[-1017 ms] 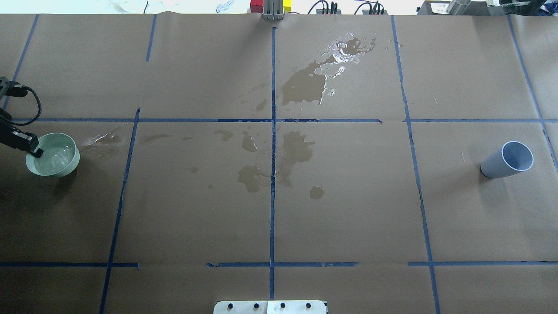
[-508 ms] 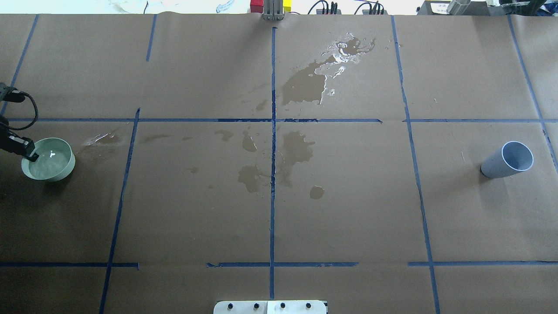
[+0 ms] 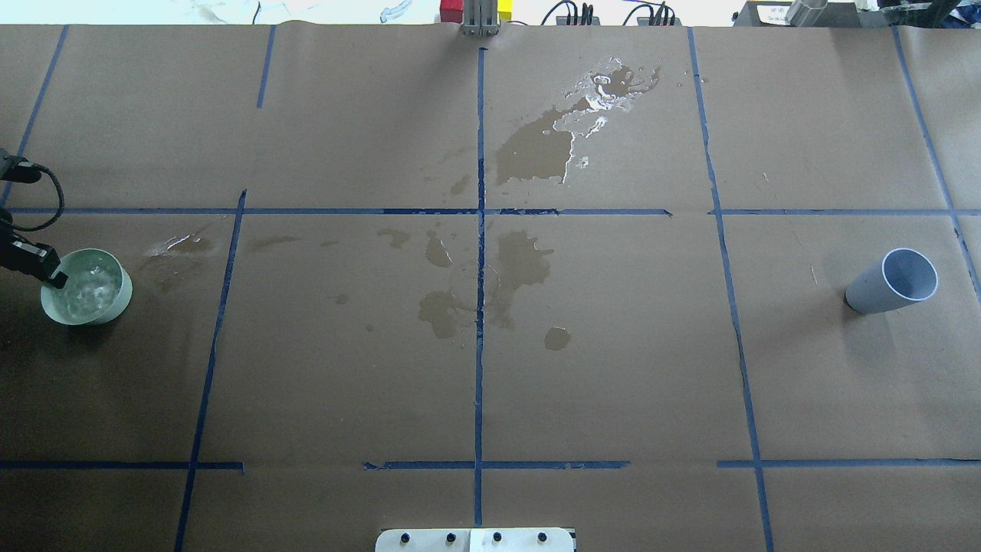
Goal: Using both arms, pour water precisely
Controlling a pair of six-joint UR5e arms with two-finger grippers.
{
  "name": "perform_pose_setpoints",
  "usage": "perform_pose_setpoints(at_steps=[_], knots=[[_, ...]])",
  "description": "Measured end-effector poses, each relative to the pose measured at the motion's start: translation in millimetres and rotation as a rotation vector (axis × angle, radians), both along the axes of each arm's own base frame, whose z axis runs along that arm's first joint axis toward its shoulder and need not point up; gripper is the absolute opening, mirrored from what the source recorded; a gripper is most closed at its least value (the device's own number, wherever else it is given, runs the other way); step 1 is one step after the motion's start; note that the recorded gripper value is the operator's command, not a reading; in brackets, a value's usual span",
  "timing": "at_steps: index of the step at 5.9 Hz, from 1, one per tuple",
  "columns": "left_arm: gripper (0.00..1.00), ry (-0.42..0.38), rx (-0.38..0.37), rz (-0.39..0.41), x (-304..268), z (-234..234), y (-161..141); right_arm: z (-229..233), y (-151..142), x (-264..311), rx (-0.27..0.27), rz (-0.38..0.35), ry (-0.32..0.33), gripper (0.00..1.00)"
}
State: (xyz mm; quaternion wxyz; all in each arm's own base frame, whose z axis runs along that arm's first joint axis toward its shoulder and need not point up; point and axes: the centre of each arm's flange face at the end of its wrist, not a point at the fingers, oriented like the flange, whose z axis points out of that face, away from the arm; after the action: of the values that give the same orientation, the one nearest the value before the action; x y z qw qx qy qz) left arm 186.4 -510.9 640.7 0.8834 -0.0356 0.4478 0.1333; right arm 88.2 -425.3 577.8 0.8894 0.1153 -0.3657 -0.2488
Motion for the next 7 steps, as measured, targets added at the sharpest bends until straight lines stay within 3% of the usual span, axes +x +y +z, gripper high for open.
perform_pose_setpoints(at_steps=[1, 3, 5, 7], knots=[[1.00, 0.003, 0.004, -0.033, -16.3, -2.7, -6.5, -0.1, 0.0, 0.0, 0.000, 0.000, 0.000, 1.00], [1.00, 0.015, 0.048, -0.168, -85.4, -27.5, -26.8, 0.0, -0.1, -0.3, 0.000, -0.001, 0.000, 1.00], [1.00, -0.024, 0.088, -0.319, -161.8, -42.2, -39.4, 0.1, -0.3, -1.3, -0.003, -0.001, -0.001, 1.00], [1.00, -0.073, 0.107, -0.358, -195.4, -31.9, -34.7, 0.6, -1.6, -5.8, -0.016, 0.001, -0.002, 1.00]])
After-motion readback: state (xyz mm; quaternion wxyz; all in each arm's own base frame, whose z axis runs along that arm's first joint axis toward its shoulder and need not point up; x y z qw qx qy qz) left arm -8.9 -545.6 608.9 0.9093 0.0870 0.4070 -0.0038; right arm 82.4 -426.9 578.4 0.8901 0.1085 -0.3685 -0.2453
